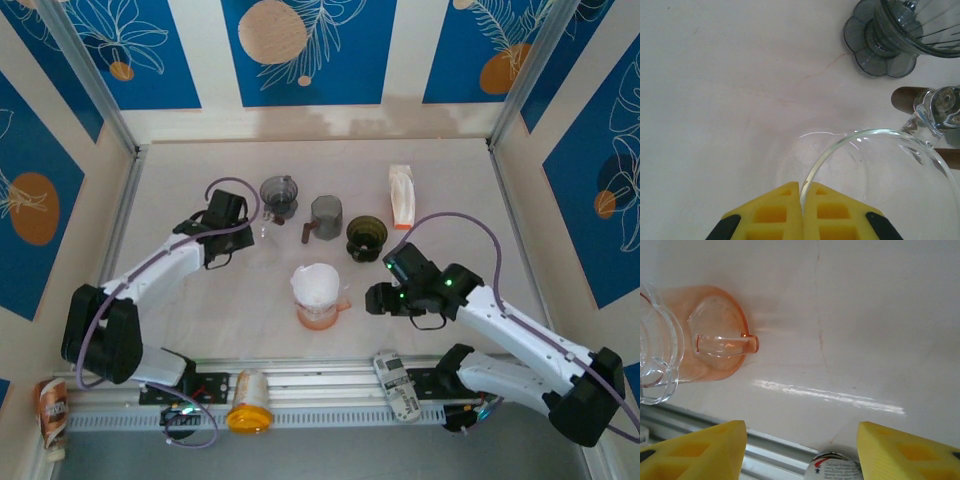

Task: Place the coffee filter in the dripper

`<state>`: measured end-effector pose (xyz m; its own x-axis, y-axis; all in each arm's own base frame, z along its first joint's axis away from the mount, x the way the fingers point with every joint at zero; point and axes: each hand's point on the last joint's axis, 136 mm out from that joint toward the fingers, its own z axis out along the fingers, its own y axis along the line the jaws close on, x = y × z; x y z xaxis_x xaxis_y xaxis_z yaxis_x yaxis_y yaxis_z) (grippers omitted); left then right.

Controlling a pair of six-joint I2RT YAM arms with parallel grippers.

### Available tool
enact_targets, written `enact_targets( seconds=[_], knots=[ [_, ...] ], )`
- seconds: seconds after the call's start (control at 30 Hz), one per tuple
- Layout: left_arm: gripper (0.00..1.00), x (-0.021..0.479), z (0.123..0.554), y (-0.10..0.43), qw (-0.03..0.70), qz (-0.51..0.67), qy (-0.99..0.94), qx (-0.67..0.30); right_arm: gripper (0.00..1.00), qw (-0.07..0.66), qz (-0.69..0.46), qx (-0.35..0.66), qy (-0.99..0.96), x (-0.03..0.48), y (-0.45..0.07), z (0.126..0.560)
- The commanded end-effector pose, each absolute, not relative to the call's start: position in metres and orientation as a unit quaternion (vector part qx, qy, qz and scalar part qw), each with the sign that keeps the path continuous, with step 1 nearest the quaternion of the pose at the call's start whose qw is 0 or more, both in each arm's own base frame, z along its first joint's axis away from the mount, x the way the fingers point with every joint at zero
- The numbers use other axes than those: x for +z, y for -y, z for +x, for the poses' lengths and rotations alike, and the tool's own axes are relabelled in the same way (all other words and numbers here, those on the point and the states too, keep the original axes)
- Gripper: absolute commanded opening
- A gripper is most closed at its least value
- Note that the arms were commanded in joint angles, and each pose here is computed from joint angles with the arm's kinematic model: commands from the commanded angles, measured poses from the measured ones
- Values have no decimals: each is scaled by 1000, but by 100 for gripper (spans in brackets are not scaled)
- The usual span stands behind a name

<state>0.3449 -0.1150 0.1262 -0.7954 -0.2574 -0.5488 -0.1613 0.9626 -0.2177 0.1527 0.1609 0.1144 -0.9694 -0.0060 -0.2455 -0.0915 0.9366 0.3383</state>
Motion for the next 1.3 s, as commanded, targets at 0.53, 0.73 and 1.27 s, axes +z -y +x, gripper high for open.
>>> enact_targets(
  seconds=[0.53, 0.73, 1.27],
  knots=[
    [6, 152, 284, 93, 308, -133, -936, -110, 50, 12, -27, 281, -959, 74, -211, 137],
    [6, 153, 274, 87, 305, -134, -937, -105, 46, -7, -5, 293, -956, 61, -222, 140],
    [5, 157, 255, 62, 307, -172, -930, -106, 39, -14, 31, 311, -950, 46, -239, 152]
  ],
)
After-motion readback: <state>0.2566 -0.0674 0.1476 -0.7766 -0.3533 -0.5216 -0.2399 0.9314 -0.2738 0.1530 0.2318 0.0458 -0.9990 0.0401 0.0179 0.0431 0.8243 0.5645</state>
